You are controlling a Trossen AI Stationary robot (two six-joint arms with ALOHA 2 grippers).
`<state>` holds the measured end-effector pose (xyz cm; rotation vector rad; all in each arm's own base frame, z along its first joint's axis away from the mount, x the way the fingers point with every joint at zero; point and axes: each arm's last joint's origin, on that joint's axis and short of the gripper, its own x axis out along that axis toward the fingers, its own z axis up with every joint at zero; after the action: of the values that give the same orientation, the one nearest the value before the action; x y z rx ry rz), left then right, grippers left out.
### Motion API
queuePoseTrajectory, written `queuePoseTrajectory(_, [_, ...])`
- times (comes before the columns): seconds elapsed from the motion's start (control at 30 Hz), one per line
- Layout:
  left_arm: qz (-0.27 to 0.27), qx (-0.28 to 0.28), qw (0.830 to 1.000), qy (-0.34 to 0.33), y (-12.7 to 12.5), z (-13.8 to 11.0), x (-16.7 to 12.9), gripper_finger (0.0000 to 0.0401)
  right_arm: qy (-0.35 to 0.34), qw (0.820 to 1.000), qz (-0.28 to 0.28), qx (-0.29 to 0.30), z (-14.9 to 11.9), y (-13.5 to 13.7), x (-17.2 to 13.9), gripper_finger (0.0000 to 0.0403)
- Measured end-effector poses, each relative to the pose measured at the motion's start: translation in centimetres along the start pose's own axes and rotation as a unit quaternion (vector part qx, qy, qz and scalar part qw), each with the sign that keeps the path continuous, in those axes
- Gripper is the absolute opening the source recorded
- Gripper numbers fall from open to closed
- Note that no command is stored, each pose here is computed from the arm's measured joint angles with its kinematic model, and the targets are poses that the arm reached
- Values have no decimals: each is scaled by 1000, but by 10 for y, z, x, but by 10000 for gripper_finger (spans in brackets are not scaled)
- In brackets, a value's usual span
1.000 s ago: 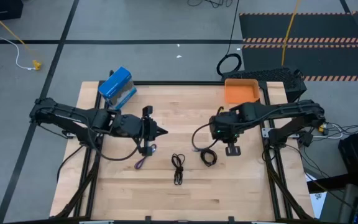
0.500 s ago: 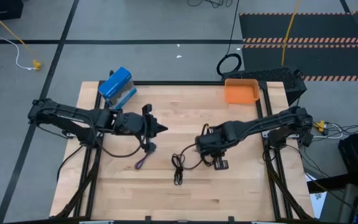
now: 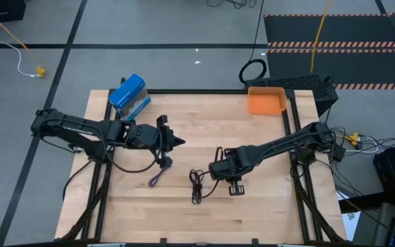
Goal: Pick and place USB-C Cables
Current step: Put the right black charger cable into the orange bin
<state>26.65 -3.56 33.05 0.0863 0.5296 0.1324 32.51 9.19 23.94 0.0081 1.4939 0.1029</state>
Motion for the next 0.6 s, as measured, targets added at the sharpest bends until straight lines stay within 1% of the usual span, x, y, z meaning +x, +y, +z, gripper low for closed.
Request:
queuePoseTrajectory(0.17, [-6, 5, 1000, -1, -3, 0, -1, 10, -1, 1000, 2, 5, -3, -1, 17, 1])
queuePoseTrajectory(0.27, [-7, 7, 1000, -1, -4, 0, -1, 10, 8, 1000, -1, 6, -9, -3, 31, 13])
queuePoseTrajectory(0.43, [-7, 11, 1000, -2, -4, 0, -1, 10, 16, 1000, -1, 6, -18, -6, 51, 51])
queuePoseTrajectory(0.6, [-7, 10, 1000, -5, -4, 1, -1, 10, 23, 1000, -3, 6, -24, -8, 63, 98])
